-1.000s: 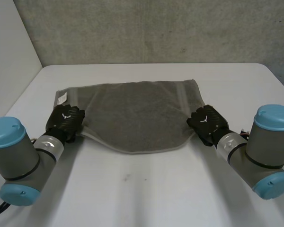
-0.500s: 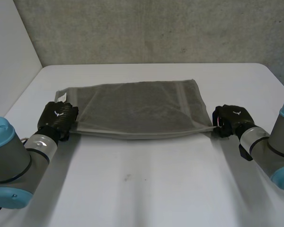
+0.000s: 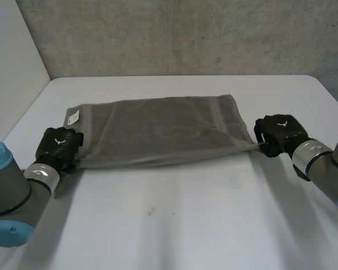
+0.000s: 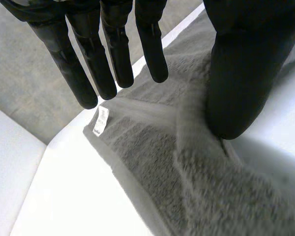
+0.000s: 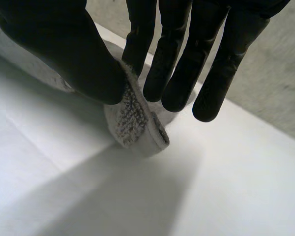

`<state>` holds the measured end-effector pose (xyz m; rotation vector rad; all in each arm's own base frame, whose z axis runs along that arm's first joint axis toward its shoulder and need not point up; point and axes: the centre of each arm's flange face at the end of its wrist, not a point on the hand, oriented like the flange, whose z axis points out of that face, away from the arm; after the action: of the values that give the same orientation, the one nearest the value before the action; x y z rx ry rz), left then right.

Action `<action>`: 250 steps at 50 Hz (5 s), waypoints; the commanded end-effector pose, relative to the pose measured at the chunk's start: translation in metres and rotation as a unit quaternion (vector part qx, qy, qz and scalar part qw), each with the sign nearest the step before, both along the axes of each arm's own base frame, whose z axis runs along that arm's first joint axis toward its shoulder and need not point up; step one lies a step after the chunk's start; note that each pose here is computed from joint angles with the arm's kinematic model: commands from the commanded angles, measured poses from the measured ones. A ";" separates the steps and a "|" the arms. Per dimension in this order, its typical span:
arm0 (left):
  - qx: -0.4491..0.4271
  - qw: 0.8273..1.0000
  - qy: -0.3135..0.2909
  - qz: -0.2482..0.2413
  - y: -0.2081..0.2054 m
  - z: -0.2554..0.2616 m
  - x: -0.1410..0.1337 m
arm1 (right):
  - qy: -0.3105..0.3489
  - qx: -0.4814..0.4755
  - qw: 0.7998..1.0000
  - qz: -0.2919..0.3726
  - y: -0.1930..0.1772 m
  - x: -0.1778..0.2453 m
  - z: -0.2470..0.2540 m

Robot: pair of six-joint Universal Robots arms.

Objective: Fold the towel.

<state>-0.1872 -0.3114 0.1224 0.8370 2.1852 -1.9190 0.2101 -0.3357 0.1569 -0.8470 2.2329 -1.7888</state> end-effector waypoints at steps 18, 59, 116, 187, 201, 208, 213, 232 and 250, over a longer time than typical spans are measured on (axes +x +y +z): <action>0.047 0.999 -0.004 0.006 0.024 0.001 0.009 | 0.107 -0.050 0.993 -0.014 0.000 -0.008 0.002; 0.069 0.990 -0.092 -0.080 0.051 0.059 -0.005 | 0.344 -0.078 0.935 0.049 0.036 -0.026 0.053; -0.061 0.996 -0.009 -0.064 0.009 0.042 -0.034 | 0.151 0.036 0.988 -0.004 0.005 -0.015 0.004; -0.068 0.996 -0.002 -0.064 0.015 0.038 -0.035 | 0.201 -0.357 0.811 0.417 0.159 0.188 -0.059; -0.069 0.993 0.001 -0.099 0.031 0.039 -0.055 | 0.092 -0.231 0.950 0.189 0.102 0.134 0.010; -0.094 0.980 0.012 -0.177 0.068 0.054 -0.097 | 0.013 -0.074 0.993 0.092 0.083 0.072 0.006; -0.103 0.970 0.017 -0.218 0.086 0.056 -0.121 | 0.033 -0.002 0.998 0.058 0.079 0.045 -0.012; -0.071 0.975 0.009 -0.210 0.085 0.036 -0.119 | 0.125 -0.049 0.990 0.034 0.049 0.020 -0.028; -0.069 0.988 0.084 -0.108 0.056 0.059 -0.088 | 0.156 -0.221 0.910 0.313 0.175 0.167 -0.009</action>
<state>-0.2850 -0.2479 0.1707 1.1444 2.0316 -2.2580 0.3370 -0.2217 0.1788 -1.5201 1.6696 -2.0138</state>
